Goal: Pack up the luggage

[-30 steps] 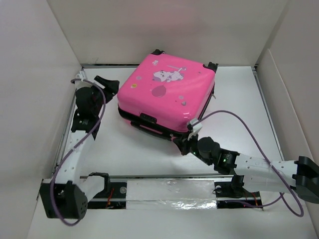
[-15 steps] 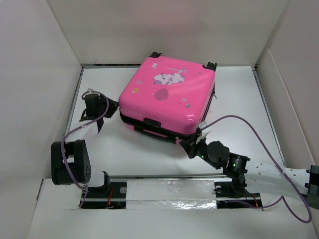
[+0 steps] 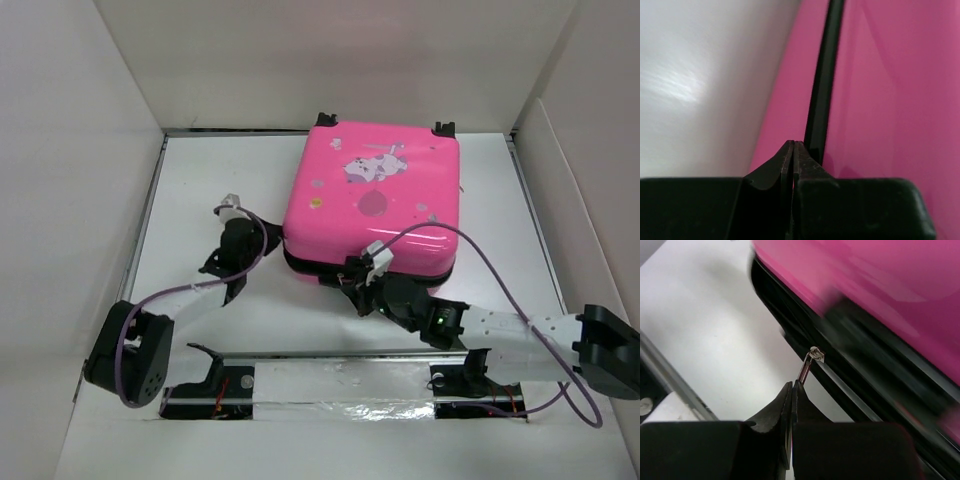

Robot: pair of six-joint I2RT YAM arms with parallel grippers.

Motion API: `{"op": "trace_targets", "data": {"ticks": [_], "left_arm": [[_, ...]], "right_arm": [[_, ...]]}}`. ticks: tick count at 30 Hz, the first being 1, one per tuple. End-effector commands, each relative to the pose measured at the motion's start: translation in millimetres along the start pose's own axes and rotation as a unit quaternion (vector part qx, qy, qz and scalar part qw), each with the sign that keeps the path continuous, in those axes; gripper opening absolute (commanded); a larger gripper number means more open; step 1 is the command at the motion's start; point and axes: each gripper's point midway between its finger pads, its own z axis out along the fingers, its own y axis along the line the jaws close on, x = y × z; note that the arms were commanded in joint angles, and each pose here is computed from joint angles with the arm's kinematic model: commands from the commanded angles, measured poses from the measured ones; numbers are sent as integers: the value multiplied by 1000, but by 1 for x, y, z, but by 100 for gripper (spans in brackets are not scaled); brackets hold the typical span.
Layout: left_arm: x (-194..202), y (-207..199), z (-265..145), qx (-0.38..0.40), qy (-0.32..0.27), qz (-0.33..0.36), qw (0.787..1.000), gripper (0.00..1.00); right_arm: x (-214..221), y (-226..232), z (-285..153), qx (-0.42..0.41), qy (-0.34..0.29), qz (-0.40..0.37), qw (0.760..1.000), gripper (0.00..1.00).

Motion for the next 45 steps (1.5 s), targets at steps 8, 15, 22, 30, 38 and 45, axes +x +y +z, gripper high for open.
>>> {"op": "trace_targets", "data": {"ticks": [8, 15, 22, 30, 38, 45], "left_arm": [[85, -31, -75, 120, 121, 41, 985, 0], [88, -16, -94, 132, 112, 35, 984, 0], [68, -21, -95, 132, 81, 51, 987, 3], [59, -48, -100, 169, 78, 71, 980, 28], [51, -60, -106, 190, 67, 78, 976, 61], [57, -58, -109, 203, 76, 71, 974, 59]], "right_arm": [[-41, 179, 50, -244, 12, -58, 968, 0], [-45, 228, 61, -279, 0, -49, 959, 0], [-90, 112, -10, -88, -64, -2, 994, 3], [-149, -107, -107, 237, -160, 76, 955, 56], [-209, -245, -138, 328, -166, 87, 926, 100], [-196, -343, -139, 322, -196, 191, 906, 99]]}}
